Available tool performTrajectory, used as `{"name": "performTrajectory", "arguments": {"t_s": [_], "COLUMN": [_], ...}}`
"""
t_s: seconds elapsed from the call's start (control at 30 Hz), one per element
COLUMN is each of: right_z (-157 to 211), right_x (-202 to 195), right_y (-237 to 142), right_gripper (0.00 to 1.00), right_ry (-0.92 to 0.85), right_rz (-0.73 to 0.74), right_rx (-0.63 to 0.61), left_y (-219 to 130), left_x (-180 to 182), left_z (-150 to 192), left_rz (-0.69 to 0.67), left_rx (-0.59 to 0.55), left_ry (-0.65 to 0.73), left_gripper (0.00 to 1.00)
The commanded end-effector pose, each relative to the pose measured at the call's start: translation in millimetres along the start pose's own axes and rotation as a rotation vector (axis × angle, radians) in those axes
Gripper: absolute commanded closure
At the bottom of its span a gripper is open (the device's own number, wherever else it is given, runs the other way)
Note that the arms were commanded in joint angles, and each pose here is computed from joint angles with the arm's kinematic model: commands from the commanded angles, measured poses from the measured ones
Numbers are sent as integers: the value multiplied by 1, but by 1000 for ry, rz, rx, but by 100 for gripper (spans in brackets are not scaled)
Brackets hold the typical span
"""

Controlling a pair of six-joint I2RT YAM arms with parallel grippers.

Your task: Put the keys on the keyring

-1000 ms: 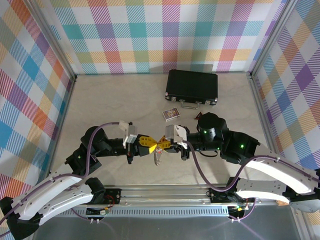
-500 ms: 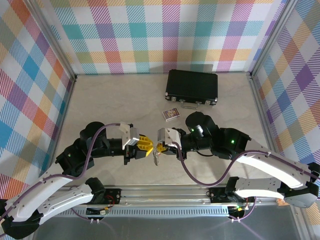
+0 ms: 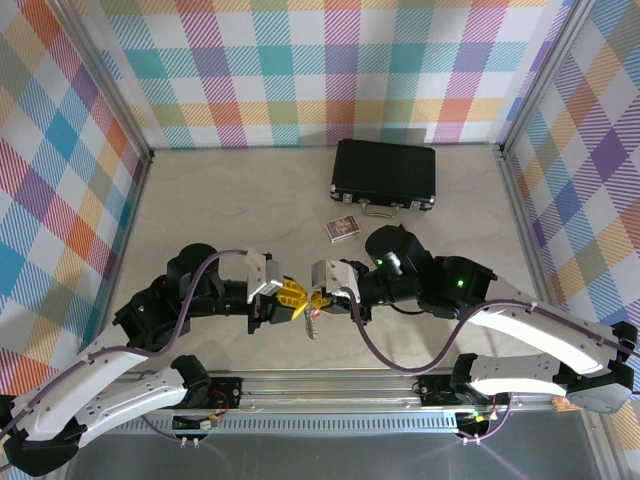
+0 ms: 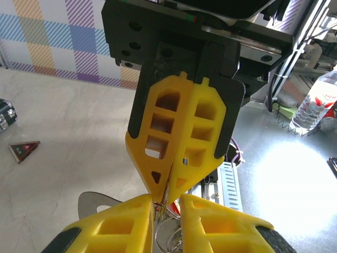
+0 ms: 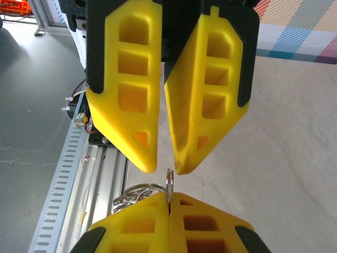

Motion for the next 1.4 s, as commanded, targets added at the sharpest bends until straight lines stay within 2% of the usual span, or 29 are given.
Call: {"name": "performTrajectory", "arguments": {"t_s": [0.0, 0.17, 0.33, 0.47, 0.57, 0.73, 0.93, 1.07, 1.2, 1.37], "right_z": [-18, -16, -16, -18, -20, -26, -29, -29, -29, -26], "right_x": [4, 6, 7, 6, 4, 3, 5, 4, 3, 1], "right_y": [-6, -5, -4, -5, -7, -15, -22, -23, -24, -27], "right_gripper": [100, 100, 100, 100, 99, 85, 84, 88, 100, 100], "right_ry": [-39, -37, -36, -37, -32, -25, -22, -21, -25, -41], "right_rz": [-23, -33, -38, -27, -7, 18, 28, 39, 48, 70], "right_rx": [-61, -61, -64, -78, -93, -157, -200, -207, -204, -158], "left_y": [3, 4, 4, 2, -2, -10, -13, -14, -14, -10], "left_x": [-5, -3, -4, -6, -11, -18, -22, -23, -22, -11], "left_z": [-4, -1, -3, -8, -18, -40, -50, -50, -47, -34], "left_rz": [30, 20, 23, 34, 49, 77, 110, 121, 108, 19], "left_rx": [-5, 6, -3, -29, -106, -286, -395, -417, -414, -297], "left_ry": [20, 22, 23, 23, 40, 67, 77, 70, 70, 80], "left_gripper": [81, 83, 100, 100, 100, 100, 100, 100, 100, 100]}}
Point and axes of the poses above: each hand's point on the last joint's axis, 136 mm out from that joint toward the fingers, its own y axis out along the fingers, its own x axis along the line the jaws close on, z = x × y, the point moved 3 cm from there along -y, back along the fingers, and after that the axes turned 4 degrees about y, right-handed, at the moved point
